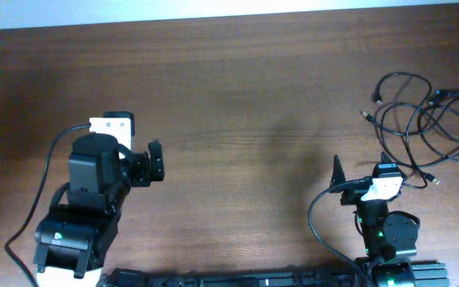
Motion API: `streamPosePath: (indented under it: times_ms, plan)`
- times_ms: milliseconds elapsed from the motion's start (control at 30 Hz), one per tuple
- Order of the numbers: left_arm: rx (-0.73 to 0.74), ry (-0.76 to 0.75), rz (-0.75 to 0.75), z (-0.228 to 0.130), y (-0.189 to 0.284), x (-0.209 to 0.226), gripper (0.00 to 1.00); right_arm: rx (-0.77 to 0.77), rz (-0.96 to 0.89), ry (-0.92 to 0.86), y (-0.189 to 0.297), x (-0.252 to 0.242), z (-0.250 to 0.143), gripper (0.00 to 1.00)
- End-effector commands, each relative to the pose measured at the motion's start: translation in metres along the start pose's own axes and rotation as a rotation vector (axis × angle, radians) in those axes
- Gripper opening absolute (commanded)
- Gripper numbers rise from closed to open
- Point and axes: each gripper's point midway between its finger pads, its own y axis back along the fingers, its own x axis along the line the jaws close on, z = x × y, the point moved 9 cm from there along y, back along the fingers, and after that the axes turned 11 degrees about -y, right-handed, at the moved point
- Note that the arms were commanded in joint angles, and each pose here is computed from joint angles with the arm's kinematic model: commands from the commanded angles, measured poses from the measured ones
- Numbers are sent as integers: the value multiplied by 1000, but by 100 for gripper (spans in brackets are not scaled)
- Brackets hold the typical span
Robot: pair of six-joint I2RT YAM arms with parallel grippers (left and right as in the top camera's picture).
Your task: Untangle cables
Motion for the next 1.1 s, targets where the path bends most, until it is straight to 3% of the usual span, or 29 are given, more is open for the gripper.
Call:
streamPosePath:
  times_ms: [0, 100, 167, 233, 400, 733, 933, 1067]
  plan:
    - [-48, 16, 20, -12, 4, 1, 99, 6, 1, 6, 0, -1, -2, 98]
    - [-205, 37, 19, -35, -6, -3, 99, 6, 1, 6, 0, -1, -2, 99]
    - [-474, 63, 6, -66, -27, -12, 99, 6, 1, 6, 0, -1, -2, 99]
    - [-625, 80, 21, -79, -34, -15, 99, 6, 1, 6, 0, -1, -2, 99]
    - [-801, 100, 38, -96, -34, -16, 99, 6, 1, 6, 0, -1, -2, 99]
    - [-922, 132, 124, -111, -25, -5, 99, 6, 1, 6, 0, -1, -2, 99]
    - [-707, 120, 113, -133, -50, -8, 99, 6, 1, 6, 0, -1, -2, 98]
    - [-631, -86, 28, -143, -58, -21, 99, 6, 1, 6, 0, -1, -2, 98]
